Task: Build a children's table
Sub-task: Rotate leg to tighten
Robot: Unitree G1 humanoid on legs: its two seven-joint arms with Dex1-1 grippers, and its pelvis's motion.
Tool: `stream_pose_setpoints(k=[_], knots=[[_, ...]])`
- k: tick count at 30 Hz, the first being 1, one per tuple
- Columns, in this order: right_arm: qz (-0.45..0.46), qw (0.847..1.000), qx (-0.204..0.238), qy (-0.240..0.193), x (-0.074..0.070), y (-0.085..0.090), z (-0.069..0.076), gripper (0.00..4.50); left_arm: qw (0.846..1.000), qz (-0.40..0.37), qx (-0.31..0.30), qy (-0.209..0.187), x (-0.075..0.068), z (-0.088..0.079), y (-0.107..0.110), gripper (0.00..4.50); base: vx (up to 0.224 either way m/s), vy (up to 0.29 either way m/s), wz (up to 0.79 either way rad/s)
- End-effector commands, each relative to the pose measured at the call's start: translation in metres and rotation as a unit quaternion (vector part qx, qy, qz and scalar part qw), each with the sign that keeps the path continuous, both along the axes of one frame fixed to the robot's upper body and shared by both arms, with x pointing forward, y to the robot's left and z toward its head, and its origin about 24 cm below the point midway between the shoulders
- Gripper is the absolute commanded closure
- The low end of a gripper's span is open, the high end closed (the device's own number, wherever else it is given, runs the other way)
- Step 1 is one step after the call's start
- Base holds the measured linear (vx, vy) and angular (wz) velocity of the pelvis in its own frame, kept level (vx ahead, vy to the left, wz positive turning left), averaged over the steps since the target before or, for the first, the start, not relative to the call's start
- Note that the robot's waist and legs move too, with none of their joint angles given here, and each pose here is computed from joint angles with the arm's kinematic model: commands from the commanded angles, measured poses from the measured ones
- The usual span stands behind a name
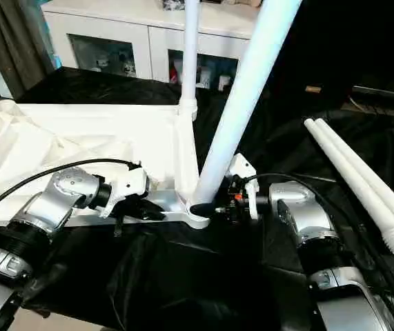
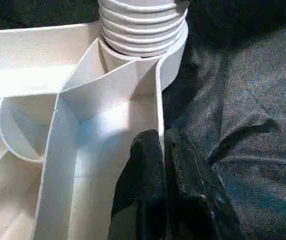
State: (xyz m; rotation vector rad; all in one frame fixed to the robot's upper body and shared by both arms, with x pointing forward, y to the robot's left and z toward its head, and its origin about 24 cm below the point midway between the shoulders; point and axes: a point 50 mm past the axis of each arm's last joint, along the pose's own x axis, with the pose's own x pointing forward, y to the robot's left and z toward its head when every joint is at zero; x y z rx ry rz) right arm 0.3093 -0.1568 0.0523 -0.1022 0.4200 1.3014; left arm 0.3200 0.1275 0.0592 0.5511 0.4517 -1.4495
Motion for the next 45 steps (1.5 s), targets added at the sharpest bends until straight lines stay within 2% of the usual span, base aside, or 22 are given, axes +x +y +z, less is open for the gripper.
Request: stream_pose_setpoints(k=[1, 12, 18, 25, 29, 32, 39, 42, 45], knots=[[0.024, 0.993, -0.074, 0.09, -0.024, -0.002, -0.043, 1.89, 1.0, -0.023, 0.002, -0.009, -0.001, 0.003, -0.007, 4.5, 0.0, 0.0, 0.0], [0.074, 0.986, -0.077, 0.125, -0.027, 0.005, -0.041, 1.89, 0.999, -0.033, 0.007, 0.0, -0.002, 0.003, -0.008, 4.5, 0.0, 0.0, 0.0], [0.04, 0.987, -0.022, 0.157, -0.023, 0.007, -0.04, 1.89, 0.999, -0.037, 0.005, 0.012, -0.005, 0.002, -0.008, 4.5, 0.0, 0.0, 0.0], [0.033, 0.985, -0.035, 0.166, -0.028, 0.0, -0.048, 1.89, 0.999, -0.038, 0.005, 0.014, -0.006, 0.002, -0.007, 4.5, 0.0, 0.0, 0.0], [0.041, 0.985, -0.061, 0.157, -0.033, -0.003, -0.054, 1.89, 0.999, -0.04, 0.008, 0.012, -0.005, 0.003, -0.005, 4.5, 0.0, 0.0, 0.0], [0.047, 0.987, -0.068, 0.14, -0.033, 0.0, -0.053, 1.9, 0.999, -0.039, 0.011, 0.01, -0.005, 0.003, -0.005, 4.5, 0.0, 0.0, 0.0], [0.04, 0.989, -0.059, 0.133, -0.032, 0.004, -0.053, 1.9, 0.999, -0.038, 0.008, 0.01, -0.004, 0.004, -0.005, 4.5, 0.0, 0.0, 0.0], [0.0, 0.992, -0.045, 0.118, -0.026, 0.004, -0.054, 1.9, 1.0, -0.028, 0.003, 0.011, -0.002, 0.005, -0.005, 4.5, 0.0, 0.0, 0.0], [-0.111, 0.989, -0.04, 0.085, -0.01, 0.0, -0.055, 1.91, 1.0, 0.009, -0.015, 0.012, 0.004, 0.008, -0.007, 4.5, 0.0, 0.0, 0.0]])
